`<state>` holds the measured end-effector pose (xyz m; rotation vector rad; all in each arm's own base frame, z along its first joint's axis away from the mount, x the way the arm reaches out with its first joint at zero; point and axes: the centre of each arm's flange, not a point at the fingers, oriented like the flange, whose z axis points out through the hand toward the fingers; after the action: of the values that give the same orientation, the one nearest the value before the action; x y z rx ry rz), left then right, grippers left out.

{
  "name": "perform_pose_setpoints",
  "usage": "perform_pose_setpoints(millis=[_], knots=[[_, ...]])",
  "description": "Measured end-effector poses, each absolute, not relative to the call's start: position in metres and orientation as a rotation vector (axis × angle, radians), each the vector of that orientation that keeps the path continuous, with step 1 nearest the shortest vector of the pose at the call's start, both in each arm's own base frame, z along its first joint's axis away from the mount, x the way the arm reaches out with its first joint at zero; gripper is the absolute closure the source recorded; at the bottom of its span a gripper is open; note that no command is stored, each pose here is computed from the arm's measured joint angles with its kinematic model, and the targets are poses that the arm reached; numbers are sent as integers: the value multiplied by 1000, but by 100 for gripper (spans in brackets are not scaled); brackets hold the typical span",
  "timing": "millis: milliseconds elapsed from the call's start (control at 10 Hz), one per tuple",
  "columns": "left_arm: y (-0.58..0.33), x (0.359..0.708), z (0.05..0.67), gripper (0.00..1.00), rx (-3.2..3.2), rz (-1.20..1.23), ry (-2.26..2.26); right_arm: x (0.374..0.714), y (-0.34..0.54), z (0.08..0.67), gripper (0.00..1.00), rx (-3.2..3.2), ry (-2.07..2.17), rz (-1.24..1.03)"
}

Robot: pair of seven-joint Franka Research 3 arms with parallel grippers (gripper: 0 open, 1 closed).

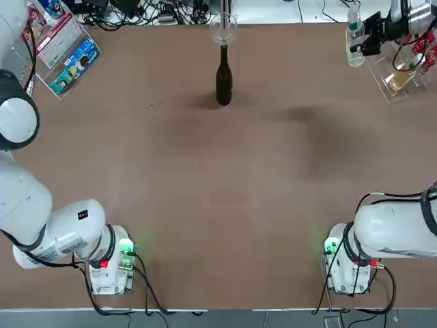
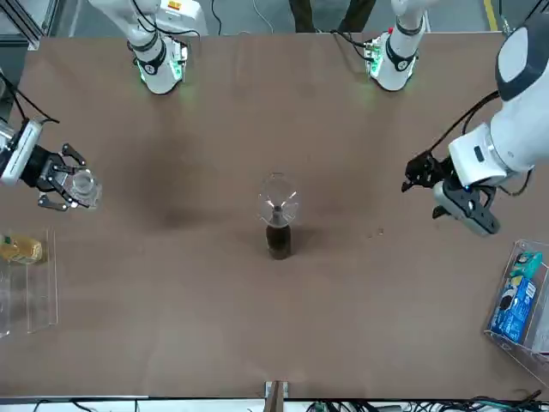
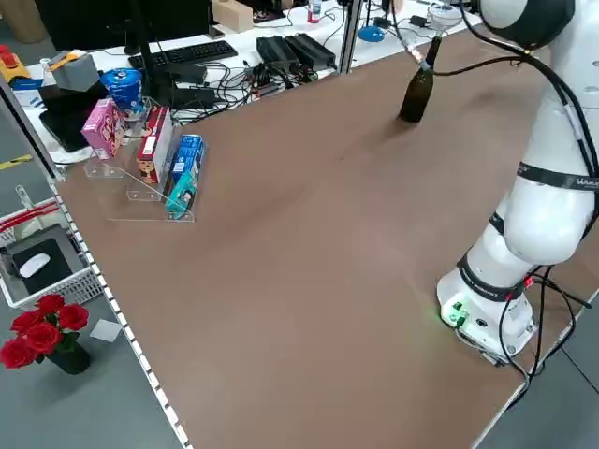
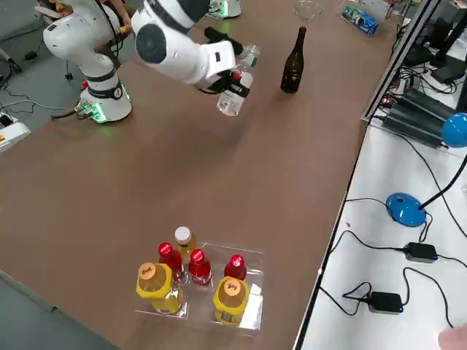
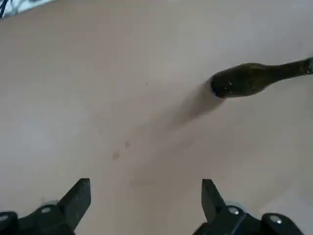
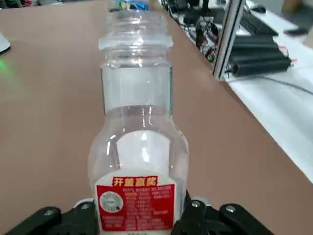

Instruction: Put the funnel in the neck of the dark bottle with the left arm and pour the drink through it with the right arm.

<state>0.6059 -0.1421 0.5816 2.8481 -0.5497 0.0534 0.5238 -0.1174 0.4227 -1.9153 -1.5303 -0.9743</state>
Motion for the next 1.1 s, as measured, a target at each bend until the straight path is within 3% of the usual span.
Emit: perform_pose_setpoints(millis=[500, 800, 1100], knots=[[-130, 575, 601, 0, 3078, -128, -212, 484, -120, 269, 47, -1433, -1529, -1255], [-92, 583, 615, 0, 3079, -84, -110, 459, -111, 196, 47, -1334, -1325, -1200], [-89, 585, 620, 0, 3089, -53, -95, 438, -130, 160, 47, -1363, -1217, -1171]])
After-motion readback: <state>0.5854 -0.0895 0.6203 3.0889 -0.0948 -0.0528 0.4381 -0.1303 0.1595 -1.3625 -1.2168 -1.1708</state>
